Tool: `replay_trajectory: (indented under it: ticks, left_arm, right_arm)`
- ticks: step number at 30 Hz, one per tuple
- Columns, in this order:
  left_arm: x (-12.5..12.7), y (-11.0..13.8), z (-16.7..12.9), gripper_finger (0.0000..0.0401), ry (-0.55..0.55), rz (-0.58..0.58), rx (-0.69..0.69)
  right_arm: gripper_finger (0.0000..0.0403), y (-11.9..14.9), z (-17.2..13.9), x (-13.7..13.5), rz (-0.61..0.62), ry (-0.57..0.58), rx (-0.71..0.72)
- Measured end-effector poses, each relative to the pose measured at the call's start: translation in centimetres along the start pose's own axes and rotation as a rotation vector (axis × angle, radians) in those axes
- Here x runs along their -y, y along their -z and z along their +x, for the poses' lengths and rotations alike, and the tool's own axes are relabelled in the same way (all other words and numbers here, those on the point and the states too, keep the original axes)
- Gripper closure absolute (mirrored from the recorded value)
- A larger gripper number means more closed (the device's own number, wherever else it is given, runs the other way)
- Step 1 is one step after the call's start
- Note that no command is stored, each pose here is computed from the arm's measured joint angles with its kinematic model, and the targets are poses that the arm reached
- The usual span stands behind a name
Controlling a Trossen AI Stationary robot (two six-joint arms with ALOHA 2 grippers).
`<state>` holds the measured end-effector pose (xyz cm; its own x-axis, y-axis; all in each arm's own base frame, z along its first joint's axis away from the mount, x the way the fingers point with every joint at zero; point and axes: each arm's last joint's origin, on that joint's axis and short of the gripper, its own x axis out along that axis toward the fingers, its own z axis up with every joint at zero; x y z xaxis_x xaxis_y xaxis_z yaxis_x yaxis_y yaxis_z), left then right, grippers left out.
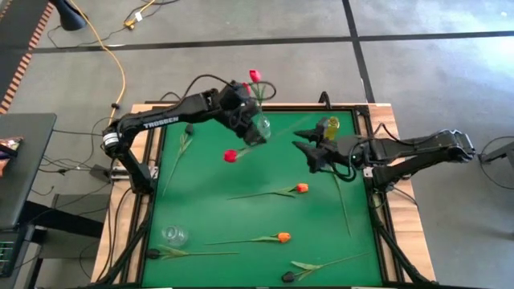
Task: Sort flowers into vase by color
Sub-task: Put the red flower into the top transparent vase
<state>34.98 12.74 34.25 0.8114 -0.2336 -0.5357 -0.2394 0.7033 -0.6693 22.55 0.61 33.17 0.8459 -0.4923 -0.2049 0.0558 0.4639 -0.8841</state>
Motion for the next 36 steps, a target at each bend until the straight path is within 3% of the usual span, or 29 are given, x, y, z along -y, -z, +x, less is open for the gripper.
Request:
replay_trajectory:
  ticks: [8,16,27,36]
  left_arm:
    - [4.7,-3.4,-1.9,0.0399,0.149,0.014,0.283]
    - [5.2,-3.7,-2.0,0.0399,0.187,-0.059,0.312]
    - [5.2,-3.7,-2.0,0.0399,0.196,-0.129,0.305]
    - [4.7,-3.2,-1.8,0.0399,0.145,-0.19,0.263]
  right_arm:
    - [0.0207,-1.2,-0.6,2.3,-0.233,0.221,-0.151]
    - [0.0207,-2.2,-0.4,3.8,-0.482,0.353,-0.184]
    - [0.021,-1.2,3.0,3.0,-0.596,0.316,-0.262]
    - [0.0253,-1.3,3.8,2.4,-0.618,0.299,-0.269]
